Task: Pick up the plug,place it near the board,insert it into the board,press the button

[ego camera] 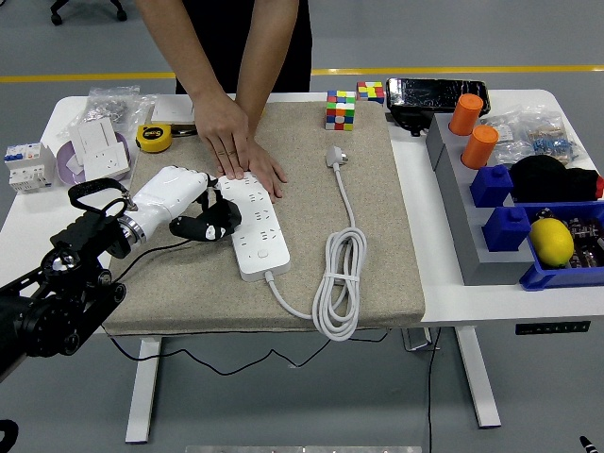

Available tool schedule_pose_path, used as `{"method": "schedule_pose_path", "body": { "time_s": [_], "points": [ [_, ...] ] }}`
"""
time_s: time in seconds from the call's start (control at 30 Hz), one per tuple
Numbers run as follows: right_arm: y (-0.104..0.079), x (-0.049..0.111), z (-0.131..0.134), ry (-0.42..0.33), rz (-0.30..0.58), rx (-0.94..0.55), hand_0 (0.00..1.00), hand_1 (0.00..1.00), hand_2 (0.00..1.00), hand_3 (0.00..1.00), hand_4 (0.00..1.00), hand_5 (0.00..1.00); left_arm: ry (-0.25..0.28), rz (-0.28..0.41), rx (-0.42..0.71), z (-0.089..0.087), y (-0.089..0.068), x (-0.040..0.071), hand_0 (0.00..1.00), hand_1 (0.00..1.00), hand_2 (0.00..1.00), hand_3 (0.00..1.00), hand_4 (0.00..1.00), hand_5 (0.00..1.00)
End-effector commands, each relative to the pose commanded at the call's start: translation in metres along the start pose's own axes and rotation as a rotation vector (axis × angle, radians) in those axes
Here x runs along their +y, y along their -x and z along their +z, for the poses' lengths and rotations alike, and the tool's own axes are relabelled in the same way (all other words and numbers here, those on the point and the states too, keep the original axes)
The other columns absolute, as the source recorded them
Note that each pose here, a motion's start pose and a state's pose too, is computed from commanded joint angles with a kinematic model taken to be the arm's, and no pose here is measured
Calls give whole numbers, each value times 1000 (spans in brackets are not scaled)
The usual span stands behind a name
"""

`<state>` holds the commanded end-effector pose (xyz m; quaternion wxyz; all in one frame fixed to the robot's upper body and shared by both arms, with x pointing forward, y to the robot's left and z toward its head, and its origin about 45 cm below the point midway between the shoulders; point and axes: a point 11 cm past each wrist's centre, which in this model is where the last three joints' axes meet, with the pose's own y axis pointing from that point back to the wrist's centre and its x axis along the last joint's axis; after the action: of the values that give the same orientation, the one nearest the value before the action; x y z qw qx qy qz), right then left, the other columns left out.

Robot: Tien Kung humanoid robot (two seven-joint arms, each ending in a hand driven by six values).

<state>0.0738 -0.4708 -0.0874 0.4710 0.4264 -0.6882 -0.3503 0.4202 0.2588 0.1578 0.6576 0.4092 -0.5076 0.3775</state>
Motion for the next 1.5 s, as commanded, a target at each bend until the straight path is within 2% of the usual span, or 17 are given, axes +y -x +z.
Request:
{"method": "schedule_pose_path", "body": {
  "time_s": [0.63,0.67,0.83,0.87,1.43,1.47,1.5],
  "points": [
    [-1,0,-2,-4,1,-7,950,910,850,888,998,998,16,-2,-37,0,-8,-2,575,474,341,351,524,98],
    [-1,0,-2,-4,1,-8,950,910,849,889,998,998,18,-2,-38,0,-8,-3,599,563,433,434,615,78],
    [-1,0,-3,-7,2,-10,950,910,849,889,998,998,18,-11,-40,1,-7,-3,599,563,433,434,615,78],
    [-1,0,-3,-7,2,-10,949,910,849,888,998,998,18,-13,-40,1,-7,-3,615,657,508,468,785,131],
    [-1,0,-3,-7,2,-13,949,911,849,888,998,998,23,-26,-57,2,-5,-3,631,718,557,489,814,137],
    [-1,0,-3,-7,2,-14,949,911,848,888,998,998,22,-28,-56,2,-5,-3,674,789,724,540,835,141],
    [-1,0,-3,-7,2,-13,949,911,848,888,998,998,21,-31,-55,2,-4,-3,674,789,724,540,835,141]
  ]
}}
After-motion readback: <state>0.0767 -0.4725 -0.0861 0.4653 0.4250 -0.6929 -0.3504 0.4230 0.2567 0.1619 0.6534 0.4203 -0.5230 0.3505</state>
